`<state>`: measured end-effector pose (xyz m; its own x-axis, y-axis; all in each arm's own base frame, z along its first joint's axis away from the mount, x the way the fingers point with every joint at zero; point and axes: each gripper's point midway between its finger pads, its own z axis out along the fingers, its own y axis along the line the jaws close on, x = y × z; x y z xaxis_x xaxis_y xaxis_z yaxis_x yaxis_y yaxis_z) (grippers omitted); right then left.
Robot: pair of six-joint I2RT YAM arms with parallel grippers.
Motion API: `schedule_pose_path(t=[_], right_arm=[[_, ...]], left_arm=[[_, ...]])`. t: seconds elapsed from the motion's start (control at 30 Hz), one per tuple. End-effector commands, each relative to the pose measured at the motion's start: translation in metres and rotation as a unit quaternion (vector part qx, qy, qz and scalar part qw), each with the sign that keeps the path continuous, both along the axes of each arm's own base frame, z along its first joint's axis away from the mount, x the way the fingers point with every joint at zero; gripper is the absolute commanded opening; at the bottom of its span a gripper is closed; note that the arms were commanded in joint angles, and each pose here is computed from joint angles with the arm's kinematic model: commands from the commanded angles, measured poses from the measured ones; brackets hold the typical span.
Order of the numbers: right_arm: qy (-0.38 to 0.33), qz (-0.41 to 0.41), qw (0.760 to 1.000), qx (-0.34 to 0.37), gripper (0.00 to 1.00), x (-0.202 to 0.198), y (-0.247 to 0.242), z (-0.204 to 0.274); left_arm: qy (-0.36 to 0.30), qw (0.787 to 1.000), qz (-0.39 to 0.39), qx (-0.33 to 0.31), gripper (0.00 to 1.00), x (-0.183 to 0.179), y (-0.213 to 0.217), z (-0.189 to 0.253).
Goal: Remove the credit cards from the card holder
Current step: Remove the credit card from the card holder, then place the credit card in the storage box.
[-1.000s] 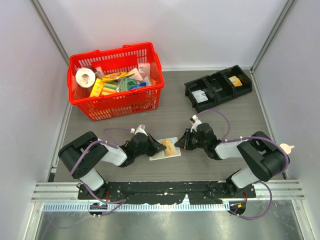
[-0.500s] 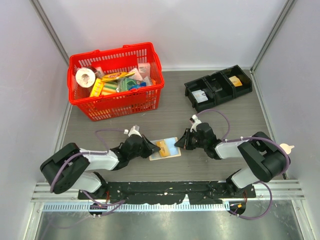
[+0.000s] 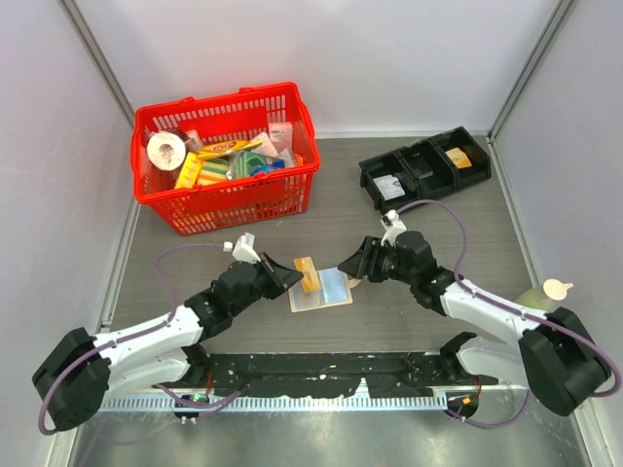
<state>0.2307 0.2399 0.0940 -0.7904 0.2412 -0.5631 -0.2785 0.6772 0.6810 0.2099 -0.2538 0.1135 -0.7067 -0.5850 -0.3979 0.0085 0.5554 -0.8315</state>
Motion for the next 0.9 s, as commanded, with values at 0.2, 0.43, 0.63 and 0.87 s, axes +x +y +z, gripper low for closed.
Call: schedule_pose_path(t=[0.2,0.43,0.63,0.87], right_arm=[[-0.07,-0.001,0.978,0.194,0.63,-0.005,0.036,0.096],[-0.062,0.013,0.961,0.269,0.63,-0.015,0.051,0.109],[-0.063,0.022,0.95,0.304,0.55,-0.018,0.055,0.115],[-0.081,0.032,0.94,0.328,0.33,-0.02,0.055,0.13]], left_arm=[[-0.117,0.989,0.02,-0.092,0.0,0.017,-0.003,0.084],[-0.146,0.977,0.023,-0.155,0.0,0.017,-0.006,0.111],[-0.157,0.971,0.027,-0.177,0.0,0.018,-0.005,0.121],[-0.152,0.971,0.023,-0.183,0.0,0.017,-0.008,0.119]])
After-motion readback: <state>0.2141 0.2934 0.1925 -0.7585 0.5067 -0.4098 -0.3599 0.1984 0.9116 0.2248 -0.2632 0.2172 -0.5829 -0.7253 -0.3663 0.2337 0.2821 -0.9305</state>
